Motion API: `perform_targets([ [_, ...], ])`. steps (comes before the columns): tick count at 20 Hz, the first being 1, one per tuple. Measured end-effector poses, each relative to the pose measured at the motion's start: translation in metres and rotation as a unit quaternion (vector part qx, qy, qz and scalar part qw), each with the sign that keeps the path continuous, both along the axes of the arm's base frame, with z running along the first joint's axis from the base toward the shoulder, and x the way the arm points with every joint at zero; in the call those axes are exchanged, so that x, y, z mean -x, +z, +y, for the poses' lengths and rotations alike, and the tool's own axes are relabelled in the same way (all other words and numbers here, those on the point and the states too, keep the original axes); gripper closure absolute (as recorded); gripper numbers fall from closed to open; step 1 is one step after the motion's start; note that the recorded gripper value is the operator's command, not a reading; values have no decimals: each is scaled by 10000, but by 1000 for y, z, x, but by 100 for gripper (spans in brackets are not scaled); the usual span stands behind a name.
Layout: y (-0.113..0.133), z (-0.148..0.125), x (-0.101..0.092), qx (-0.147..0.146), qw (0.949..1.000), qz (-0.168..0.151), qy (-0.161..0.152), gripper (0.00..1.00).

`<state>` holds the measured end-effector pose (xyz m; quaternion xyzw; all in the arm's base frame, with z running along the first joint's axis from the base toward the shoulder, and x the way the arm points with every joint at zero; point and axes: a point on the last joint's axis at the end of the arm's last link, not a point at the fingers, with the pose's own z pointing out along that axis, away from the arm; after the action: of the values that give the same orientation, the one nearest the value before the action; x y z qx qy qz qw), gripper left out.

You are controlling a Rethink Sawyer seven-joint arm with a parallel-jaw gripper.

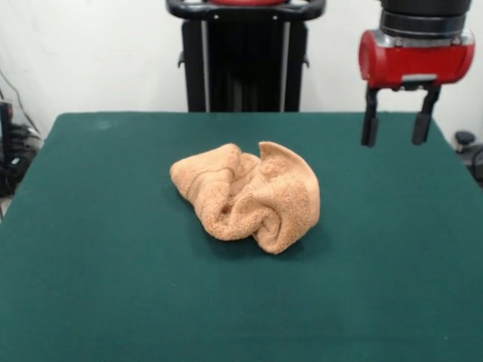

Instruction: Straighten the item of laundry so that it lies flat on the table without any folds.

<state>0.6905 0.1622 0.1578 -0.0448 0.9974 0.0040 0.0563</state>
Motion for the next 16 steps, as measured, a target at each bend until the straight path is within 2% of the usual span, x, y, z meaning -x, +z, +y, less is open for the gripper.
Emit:
perform_targets([
  [6, 2, -41, -17, -6, 9996, 15, -287, 0],
  [10, 5, -79, -29, 4, 9985, -52, -539, 0],
  [16, 11, -116, -39, 15, 9970, -81, -770, 0],
])
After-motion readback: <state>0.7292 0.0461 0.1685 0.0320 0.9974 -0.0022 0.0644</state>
